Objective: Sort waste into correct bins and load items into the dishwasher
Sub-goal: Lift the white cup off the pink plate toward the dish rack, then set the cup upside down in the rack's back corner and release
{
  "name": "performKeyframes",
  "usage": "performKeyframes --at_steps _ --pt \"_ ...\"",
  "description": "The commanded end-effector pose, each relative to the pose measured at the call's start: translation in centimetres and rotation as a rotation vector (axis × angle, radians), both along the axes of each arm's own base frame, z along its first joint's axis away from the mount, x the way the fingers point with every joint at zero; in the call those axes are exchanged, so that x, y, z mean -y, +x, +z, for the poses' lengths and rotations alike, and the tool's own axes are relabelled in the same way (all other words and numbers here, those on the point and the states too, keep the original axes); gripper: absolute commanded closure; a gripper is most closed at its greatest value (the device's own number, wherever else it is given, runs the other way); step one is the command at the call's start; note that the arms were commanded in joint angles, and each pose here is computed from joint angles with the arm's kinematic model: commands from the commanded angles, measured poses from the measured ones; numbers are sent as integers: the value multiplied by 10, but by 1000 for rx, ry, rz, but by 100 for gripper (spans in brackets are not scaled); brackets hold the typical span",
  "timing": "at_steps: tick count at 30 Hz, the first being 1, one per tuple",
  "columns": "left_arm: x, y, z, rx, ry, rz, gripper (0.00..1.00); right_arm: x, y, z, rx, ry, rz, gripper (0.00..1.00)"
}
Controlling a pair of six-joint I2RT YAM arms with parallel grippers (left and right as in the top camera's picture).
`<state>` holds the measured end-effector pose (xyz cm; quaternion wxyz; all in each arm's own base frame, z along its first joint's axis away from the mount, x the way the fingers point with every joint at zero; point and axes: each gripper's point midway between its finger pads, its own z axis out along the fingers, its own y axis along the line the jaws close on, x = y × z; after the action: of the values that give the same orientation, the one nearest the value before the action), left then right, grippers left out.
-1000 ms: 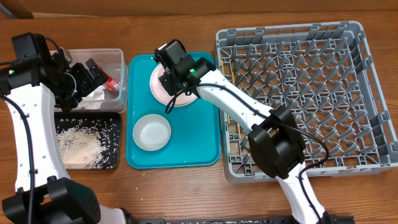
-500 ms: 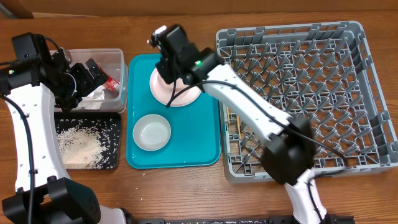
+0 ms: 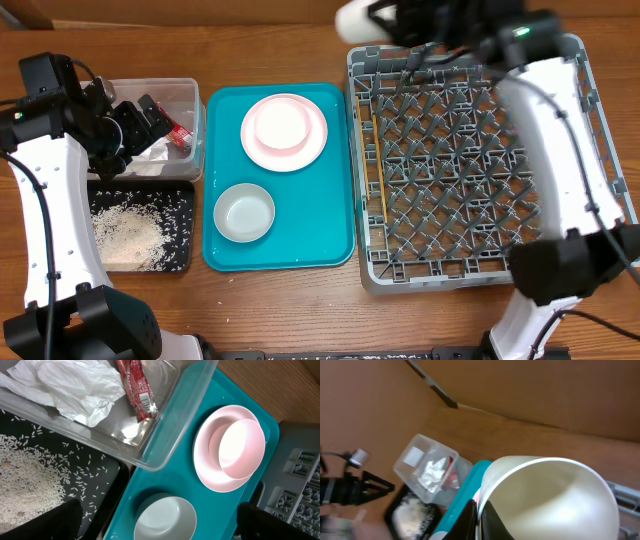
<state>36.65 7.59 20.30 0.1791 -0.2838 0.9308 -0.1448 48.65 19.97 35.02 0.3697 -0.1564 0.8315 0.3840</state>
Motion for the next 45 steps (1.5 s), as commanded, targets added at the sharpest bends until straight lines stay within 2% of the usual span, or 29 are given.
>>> performKeyframes --at_steps 1,7,16,22,27,38,45 --pt "0 0 14 39 25 -20 0 9 -11 -1 -121 223 184 96" --pt "0 0 14 39 25 -20 0 35 8 -50 -290 409 284 96" --pt "0 0 14 39 25 -20 0 28 26 -122 -447 444 280 96" --pt "0 0 14 39 25 -20 0 28 22 -134 -464 424 275 96" --pt "0 0 14 39 25 -20 0 34 21 -159 -494 320 207 96" --pt "0 0 14 39 25 -20 0 36 15 -193 -549 324 193 96" --pt "0 0 14 39 25 -20 0 50 17 -197 -552 332 165 94"
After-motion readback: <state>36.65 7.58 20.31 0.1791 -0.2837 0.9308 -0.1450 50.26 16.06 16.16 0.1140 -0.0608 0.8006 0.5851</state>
